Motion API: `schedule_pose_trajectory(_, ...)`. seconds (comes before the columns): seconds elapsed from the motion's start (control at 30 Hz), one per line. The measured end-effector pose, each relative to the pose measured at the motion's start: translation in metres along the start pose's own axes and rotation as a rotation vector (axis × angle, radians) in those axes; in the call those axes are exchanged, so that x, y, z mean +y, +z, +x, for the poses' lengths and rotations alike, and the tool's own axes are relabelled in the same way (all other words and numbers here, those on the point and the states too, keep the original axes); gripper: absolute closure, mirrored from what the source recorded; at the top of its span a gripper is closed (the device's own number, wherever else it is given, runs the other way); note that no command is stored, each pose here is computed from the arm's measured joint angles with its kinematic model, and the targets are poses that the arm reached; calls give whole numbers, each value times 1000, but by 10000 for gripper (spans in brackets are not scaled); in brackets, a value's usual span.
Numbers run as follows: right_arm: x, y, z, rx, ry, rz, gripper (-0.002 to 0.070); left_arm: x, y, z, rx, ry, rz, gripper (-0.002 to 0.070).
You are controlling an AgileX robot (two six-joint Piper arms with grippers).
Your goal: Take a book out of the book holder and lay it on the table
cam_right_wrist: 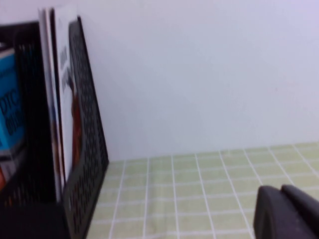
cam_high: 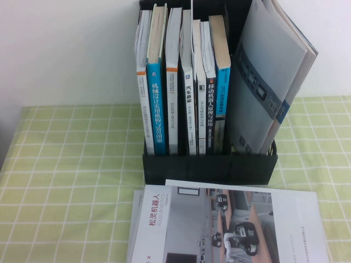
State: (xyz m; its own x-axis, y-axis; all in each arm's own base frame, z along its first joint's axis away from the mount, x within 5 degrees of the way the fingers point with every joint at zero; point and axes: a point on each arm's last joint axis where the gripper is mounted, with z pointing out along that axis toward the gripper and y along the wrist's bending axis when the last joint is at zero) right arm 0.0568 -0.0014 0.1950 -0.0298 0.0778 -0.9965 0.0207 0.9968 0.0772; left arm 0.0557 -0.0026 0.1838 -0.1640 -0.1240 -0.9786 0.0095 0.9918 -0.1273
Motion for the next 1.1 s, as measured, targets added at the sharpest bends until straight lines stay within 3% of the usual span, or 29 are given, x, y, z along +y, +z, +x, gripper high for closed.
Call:
schedule_pose_trajectory(0.4, 6, -6, -32, -356, -8, -66, 678, 2, -18, -54, -648, -123, 21, 678)
schedule_pose_trajectory(0.83, 13, -31, -68, -840, -2, -159, 678, 6, -47, -83, -1044, -271, 62, 678)
schedule_pose_trajectory(0.97, 15, -42, -92, -927, -3, -167, 678, 2, -67, -117, -1129, -330, 112, 678)
schedule_pose_trajectory(1.1, 18, -67, -139, -1055, -9, -172, 678, -6, -98, -161, -1182, -376, 194, 678)
